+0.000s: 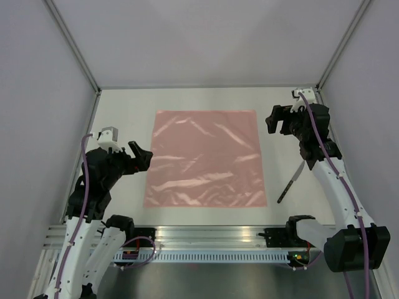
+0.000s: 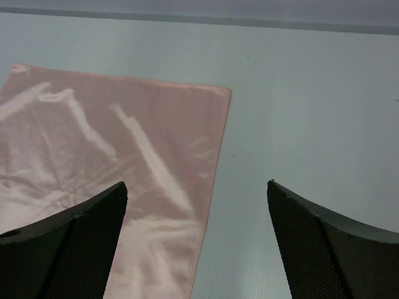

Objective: Fold the napkin, place the utensils inside, and roll it up
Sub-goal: Fold the napkin

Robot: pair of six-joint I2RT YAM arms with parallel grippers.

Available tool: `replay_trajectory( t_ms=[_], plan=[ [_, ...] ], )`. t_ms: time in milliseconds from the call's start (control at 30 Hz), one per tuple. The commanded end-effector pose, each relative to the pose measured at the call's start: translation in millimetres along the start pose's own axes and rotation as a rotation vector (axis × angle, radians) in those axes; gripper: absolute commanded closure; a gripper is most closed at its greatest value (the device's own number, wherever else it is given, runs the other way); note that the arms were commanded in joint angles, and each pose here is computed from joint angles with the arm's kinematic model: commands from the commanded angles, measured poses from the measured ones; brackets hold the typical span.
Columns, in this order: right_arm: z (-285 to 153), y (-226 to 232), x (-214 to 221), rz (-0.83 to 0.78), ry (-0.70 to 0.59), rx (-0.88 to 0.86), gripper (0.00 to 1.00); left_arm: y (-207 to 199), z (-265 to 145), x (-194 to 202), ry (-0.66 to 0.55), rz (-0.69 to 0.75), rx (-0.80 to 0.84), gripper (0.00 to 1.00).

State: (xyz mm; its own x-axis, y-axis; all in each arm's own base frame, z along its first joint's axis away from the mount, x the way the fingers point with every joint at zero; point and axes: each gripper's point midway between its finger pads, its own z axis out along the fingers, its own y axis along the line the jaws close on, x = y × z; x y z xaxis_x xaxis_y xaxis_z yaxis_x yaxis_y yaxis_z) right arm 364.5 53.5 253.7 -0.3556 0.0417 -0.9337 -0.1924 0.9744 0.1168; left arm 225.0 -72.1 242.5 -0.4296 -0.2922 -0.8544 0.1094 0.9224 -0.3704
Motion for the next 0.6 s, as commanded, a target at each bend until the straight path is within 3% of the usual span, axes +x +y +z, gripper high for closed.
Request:
replay_trajectory(
  t_ms=[0,167,267,300,500,567],
  plan=[
    [-2.8,9.1,-2.7,0.003,0.011,-0.031,0.02,2.2,0.4,-1.2,0.002,0.043,-0.003,0.00],
    [1.0,49.6,1.2,-0.014,0.064,-0.226,0.02,3.4,-7.7,-16.7,-0.005,0.023,-0.052,0.00],
    [7.8,82.1,1.4,-0.061,0.090,-0.296,0.10,3.3,-20.6,-45.3,-0.079,0.009,-0.097,0.00],
    [10.5,92.0,4.0,-0.080,0.104,-0.313,0.17,-1.4,-27.7,-58.6,-0.101,0.000,-0.097,0.00],
    [15.3,229.1,44.6,-0.287,0.158,-0.487,0.30,-21.1,-58.6,-114.4,-0.206,-0.030,-0.089,0.00],
    [5.6,290.6,81.5,-0.402,0.205,-0.599,0.37,-24.0,-67.5,-126.4,-0.234,-0.034,-0.093,0.00]
  ],
)
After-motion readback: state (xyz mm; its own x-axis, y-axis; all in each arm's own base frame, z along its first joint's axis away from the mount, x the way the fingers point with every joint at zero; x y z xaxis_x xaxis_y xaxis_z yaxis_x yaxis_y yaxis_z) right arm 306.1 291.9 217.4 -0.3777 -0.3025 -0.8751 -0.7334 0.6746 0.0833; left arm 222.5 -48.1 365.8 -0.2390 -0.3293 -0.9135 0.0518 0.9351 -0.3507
